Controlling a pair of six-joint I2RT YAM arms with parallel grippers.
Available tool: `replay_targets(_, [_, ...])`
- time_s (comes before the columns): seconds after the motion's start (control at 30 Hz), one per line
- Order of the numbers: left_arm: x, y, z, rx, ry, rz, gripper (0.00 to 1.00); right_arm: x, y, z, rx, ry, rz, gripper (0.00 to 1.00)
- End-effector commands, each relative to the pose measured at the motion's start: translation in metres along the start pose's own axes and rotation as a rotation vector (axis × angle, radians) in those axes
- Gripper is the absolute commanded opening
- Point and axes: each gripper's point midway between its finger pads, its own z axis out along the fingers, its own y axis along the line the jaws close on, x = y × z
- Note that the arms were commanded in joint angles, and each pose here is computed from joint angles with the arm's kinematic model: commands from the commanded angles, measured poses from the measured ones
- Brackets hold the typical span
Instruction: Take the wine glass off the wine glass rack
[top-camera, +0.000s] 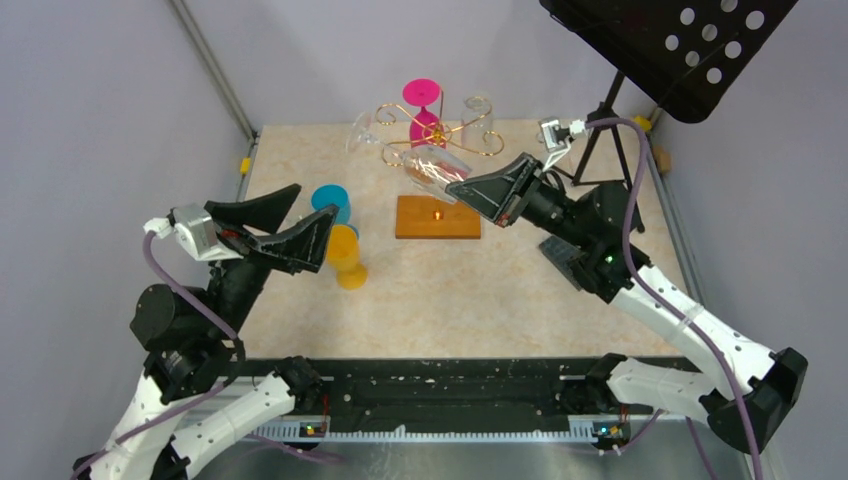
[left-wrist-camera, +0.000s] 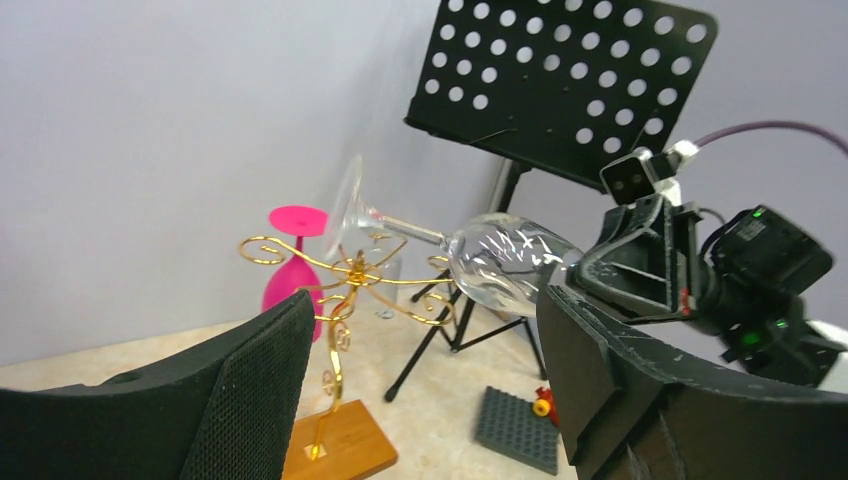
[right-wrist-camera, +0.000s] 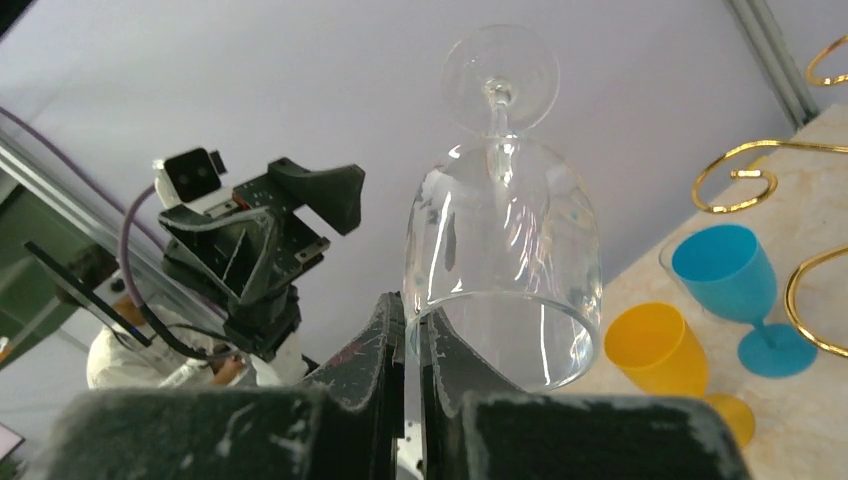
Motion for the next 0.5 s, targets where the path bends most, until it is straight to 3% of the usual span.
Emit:
replay_targets(0.0, [-0.01,0.01,-0.006,-0.044,-0.004,0.084,0.85,0.016,0.017,-0.004,0.001,0.144,-0.105,0.0])
replay_targets(0.17, [-0.02,0.003,-0.007,-0.003,-0.049,0.078,0.85,0.044,0.004,-0.011,0.088,0.29,-0.15,0.0])
replay_targets(0.47, [-0.012,0.01,-0.004,-0.04,-0.026,0.095,0.85,0.1,-0.042,-0.022,0.327,0.518,-0.224,0.0])
